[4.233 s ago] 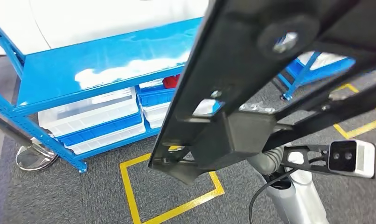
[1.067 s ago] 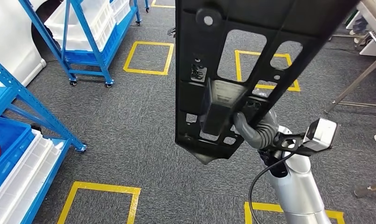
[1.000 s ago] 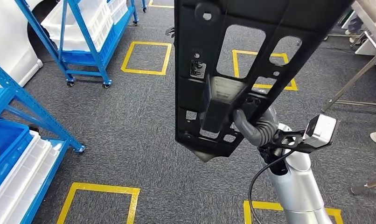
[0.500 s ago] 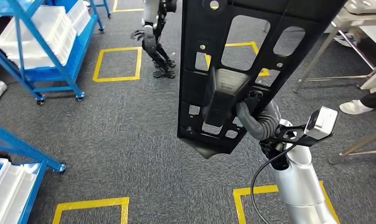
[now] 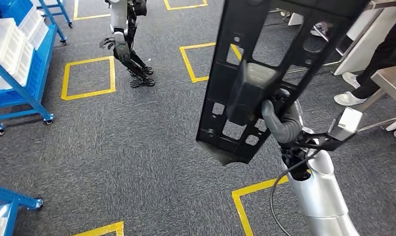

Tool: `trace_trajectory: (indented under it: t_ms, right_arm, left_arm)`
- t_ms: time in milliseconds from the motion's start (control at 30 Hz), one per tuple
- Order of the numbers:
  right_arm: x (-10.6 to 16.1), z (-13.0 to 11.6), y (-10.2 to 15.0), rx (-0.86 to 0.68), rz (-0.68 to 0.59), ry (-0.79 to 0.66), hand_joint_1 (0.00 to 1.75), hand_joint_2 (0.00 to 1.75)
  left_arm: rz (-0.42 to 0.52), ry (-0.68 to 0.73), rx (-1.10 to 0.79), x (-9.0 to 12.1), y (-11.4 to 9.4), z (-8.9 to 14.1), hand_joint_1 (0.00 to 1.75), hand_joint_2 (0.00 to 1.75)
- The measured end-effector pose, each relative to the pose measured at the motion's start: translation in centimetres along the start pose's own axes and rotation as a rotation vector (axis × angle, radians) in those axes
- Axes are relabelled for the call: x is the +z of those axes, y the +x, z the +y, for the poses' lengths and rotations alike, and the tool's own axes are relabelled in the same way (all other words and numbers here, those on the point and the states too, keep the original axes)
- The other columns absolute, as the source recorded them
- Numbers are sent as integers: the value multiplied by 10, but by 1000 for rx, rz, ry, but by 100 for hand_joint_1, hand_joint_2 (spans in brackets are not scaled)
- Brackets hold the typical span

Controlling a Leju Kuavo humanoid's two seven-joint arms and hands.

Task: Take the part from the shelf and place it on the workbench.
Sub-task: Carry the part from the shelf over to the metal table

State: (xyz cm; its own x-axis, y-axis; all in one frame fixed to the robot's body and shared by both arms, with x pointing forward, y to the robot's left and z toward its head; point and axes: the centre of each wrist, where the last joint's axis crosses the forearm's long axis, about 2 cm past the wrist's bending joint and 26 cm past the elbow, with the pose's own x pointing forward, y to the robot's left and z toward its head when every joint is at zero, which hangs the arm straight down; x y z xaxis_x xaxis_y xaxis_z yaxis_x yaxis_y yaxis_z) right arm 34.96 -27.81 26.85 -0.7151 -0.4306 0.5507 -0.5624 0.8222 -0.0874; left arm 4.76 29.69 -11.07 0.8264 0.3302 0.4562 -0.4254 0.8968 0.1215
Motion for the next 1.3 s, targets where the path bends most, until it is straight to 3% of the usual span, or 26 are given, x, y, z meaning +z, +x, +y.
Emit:
trace_trajectory:
  t_ms: [700, 1300]
  right_arm:
    - [40, 5, 12, 2, 33, 13, 175, 175]
    - [35, -2, 8, -14, 35, 18, 175, 175]
  left_arm:
    - [-13, -15, -20, 1, -4, 1, 0, 175]
    - [-30, -30, -22, 1, 0, -3, 0, 175]
